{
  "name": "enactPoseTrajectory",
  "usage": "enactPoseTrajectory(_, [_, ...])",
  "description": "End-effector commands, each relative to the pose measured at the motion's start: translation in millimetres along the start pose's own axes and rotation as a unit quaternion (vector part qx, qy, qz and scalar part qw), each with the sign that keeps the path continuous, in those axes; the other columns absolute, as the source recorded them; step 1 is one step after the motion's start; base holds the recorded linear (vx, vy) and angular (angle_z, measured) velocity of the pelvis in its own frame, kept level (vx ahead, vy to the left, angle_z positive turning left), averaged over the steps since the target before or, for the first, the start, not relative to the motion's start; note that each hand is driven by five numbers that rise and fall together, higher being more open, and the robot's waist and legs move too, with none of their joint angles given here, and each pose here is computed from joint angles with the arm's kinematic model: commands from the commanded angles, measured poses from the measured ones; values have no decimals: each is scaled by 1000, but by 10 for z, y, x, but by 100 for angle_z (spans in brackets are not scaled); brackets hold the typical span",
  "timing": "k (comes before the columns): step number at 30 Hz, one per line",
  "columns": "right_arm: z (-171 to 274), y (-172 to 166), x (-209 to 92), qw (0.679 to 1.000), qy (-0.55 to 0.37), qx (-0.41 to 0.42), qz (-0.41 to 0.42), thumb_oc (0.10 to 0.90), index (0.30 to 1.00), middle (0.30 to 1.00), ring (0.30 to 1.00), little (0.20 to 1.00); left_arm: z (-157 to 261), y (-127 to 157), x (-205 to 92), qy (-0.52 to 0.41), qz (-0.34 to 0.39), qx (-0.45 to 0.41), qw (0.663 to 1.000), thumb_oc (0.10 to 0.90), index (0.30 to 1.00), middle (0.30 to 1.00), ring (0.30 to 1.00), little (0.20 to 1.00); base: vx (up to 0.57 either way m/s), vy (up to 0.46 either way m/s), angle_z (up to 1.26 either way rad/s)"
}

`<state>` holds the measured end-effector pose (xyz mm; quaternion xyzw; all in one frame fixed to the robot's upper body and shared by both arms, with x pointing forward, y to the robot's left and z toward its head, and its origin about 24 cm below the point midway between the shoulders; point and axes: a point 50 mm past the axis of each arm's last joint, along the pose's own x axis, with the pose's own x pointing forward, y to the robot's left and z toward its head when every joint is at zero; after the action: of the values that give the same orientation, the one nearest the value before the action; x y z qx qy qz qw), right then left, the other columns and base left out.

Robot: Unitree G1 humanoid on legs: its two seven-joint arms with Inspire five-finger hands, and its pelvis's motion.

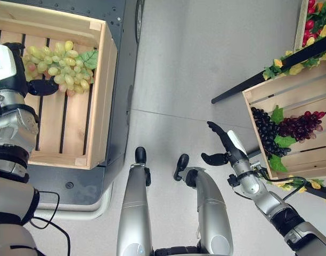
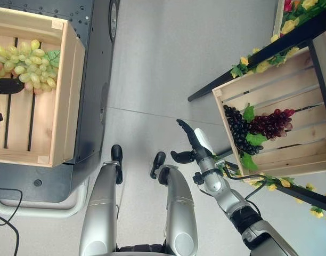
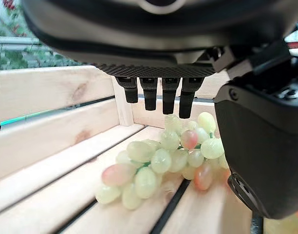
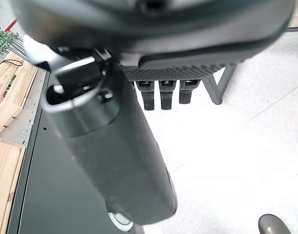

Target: Pick up the fruits from the basket on one side to the basket on the other side

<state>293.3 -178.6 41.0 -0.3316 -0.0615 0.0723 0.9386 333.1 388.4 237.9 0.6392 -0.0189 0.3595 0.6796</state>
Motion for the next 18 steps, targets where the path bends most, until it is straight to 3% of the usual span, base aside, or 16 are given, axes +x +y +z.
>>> enactPoseTrajectory(1, [148, -139, -41, 997, -52, 43, -37, 800, 900, 900, 900, 900, -170, 538, 208, 37, 63, 7, 997, 800, 900, 900, 900, 900, 0, 0, 0])
enactPoseTrajectory(11, [164, -165, -34, 996, -58, 52, -32, 800, 900, 900, 900, 900, -541, 503, 152, 120, 1, 123, 985, 800, 900, 900, 900, 900, -4, 0, 1])
enactPoseTrajectory(18, [203, -168, -48, 995, -70, 65, -34, 800, 900, 900, 900, 900, -832, 399, 21, 201, -62, 110, 971, 800, 900, 900, 900, 900, -14, -16, 0])
